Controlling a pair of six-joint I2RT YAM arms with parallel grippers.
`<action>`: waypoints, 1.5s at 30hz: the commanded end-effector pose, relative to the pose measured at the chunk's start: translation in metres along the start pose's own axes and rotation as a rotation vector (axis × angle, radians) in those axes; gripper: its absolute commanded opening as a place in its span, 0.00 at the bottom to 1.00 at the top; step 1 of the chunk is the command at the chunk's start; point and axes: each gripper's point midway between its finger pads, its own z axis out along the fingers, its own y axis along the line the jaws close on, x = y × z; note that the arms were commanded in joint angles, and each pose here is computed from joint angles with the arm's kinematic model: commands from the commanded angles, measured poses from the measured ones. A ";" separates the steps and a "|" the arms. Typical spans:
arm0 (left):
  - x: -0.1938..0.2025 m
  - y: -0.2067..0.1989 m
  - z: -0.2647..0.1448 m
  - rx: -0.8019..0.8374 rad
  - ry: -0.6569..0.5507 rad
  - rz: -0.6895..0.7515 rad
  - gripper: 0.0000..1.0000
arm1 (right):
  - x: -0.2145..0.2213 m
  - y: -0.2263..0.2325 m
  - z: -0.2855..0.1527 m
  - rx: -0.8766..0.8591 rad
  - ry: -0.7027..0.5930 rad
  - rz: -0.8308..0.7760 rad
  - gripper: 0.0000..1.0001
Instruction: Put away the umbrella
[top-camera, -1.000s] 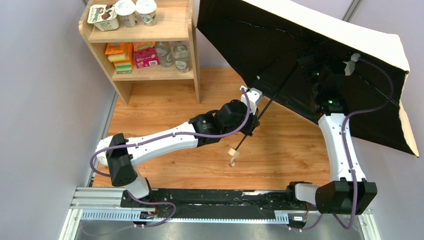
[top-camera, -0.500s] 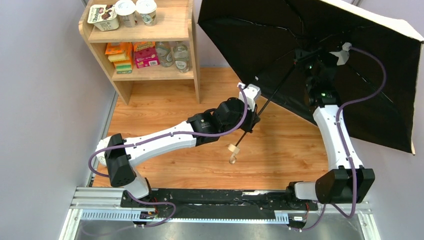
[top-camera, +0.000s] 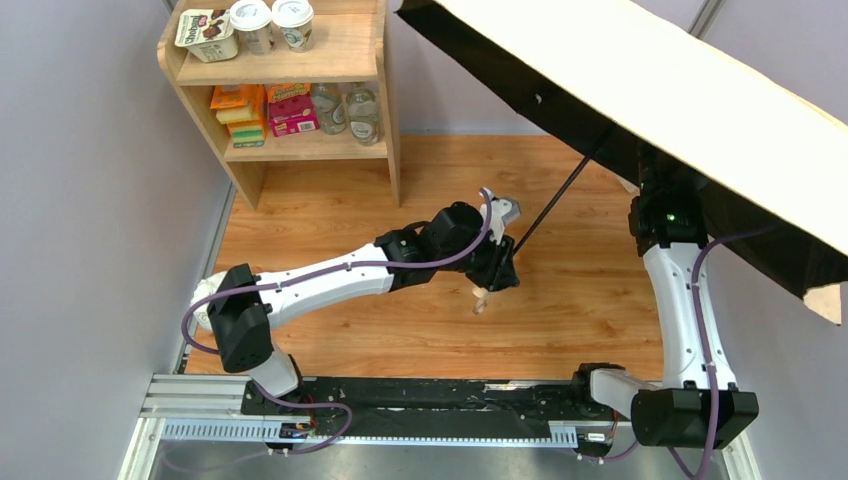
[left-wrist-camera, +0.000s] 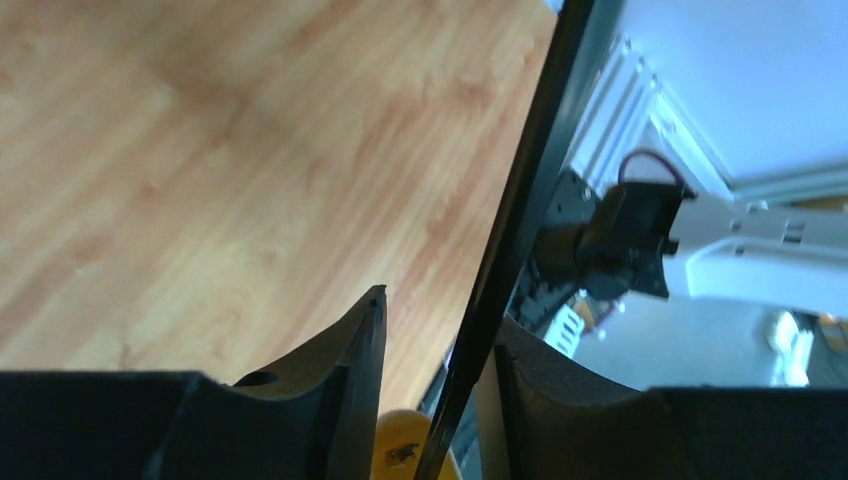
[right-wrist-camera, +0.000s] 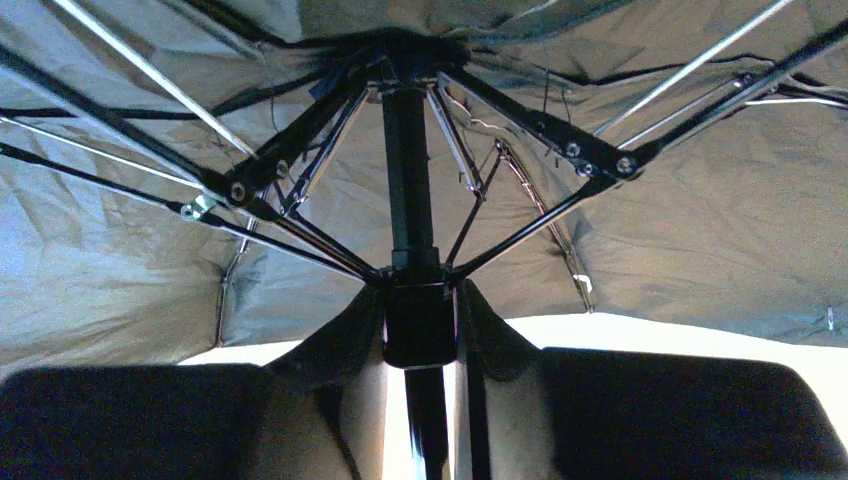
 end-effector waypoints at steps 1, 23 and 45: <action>0.010 -0.027 -0.003 0.153 0.030 -0.025 0.41 | -0.031 0.045 0.006 -0.115 -0.063 0.047 0.00; -0.127 -0.042 -0.028 0.151 -0.190 0.093 0.09 | 0.083 0.010 -0.093 -0.039 0.350 -0.017 0.00; -0.065 -0.032 -0.021 0.227 -0.109 -0.001 0.62 | 0.067 0.049 -0.053 -0.149 0.344 -0.006 0.00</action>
